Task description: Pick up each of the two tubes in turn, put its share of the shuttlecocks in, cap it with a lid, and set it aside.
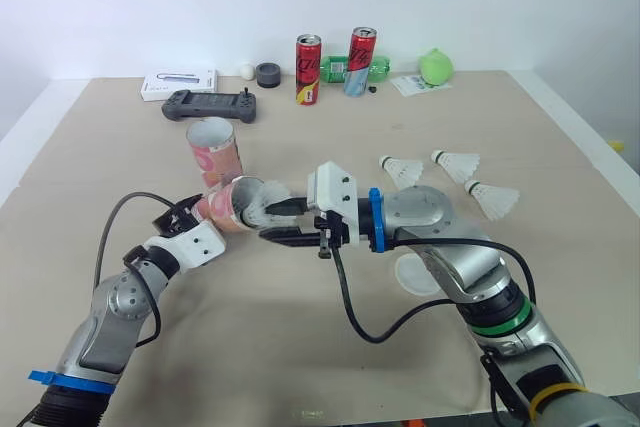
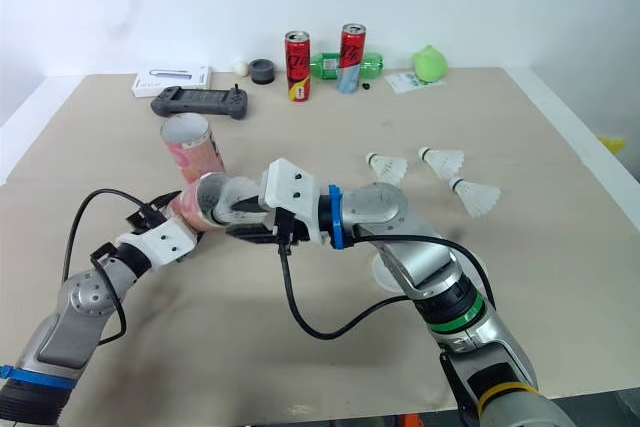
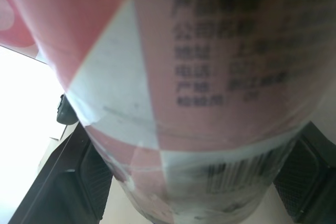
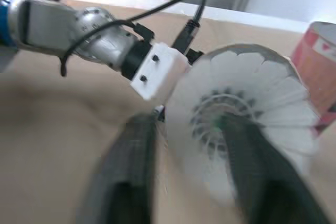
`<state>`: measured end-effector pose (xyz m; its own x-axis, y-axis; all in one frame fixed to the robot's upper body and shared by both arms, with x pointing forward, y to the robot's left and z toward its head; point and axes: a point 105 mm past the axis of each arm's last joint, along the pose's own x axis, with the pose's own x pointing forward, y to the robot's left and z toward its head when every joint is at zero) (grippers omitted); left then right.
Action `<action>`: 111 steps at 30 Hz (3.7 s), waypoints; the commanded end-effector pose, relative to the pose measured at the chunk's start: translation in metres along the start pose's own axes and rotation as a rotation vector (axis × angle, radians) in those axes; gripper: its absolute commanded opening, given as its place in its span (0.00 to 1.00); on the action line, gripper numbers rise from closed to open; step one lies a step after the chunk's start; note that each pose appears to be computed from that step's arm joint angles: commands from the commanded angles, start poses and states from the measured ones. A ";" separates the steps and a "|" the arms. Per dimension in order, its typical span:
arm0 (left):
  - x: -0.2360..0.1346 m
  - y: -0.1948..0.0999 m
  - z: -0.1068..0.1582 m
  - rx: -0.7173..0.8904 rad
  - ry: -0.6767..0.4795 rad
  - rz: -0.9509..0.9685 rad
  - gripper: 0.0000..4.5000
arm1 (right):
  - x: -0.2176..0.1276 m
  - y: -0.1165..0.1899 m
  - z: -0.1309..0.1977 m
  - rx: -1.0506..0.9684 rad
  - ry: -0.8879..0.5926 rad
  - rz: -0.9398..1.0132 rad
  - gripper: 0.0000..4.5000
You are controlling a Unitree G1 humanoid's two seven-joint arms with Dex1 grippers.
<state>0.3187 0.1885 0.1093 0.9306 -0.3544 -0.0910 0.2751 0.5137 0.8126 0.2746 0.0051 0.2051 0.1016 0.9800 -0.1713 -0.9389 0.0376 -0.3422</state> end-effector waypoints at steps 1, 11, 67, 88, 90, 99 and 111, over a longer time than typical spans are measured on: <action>0.004 -0.022 0.014 -0.031 -0.044 -0.071 0.83 | -0.020 -0.011 0.041 -0.050 -0.076 -0.001 0.76; 0.016 -0.031 0.038 -0.085 -0.109 -0.113 0.83 | -0.015 -0.042 0.042 -0.305 0.234 0.092 0.04; 0.040 -0.072 0.111 -0.610 -0.377 -0.415 0.83 | -0.130 -0.021 0.020 0.079 0.266 -0.112 0.41; 0.044 -0.104 0.109 -0.701 -0.343 -0.568 0.83 | -0.178 0.004 -0.144 0.339 0.687 -0.241 0.87; 0.044 -0.102 0.109 -0.704 -0.344 -0.554 0.83 | -0.179 0.007 -0.143 0.334 0.692 -0.225 0.69; 0.046 -0.101 0.110 -0.699 -0.348 -0.532 0.83 | -0.184 0.000 -0.125 0.307 0.648 -0.218 0.01; 0.047 -0.105 0.110 -0.666 -0.337 -0.564 0.83 | -0.107 -0.073 0.069 -0.153 0.142 -0.224 0.01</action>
<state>0.3091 0.0321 0.0891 0.5376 -0.8385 -0.0889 0.8360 0.5163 0.1856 0.3106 -0.0958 0.3079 0.3526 0.9136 -0.2024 -0.8456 0.2184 -0.4872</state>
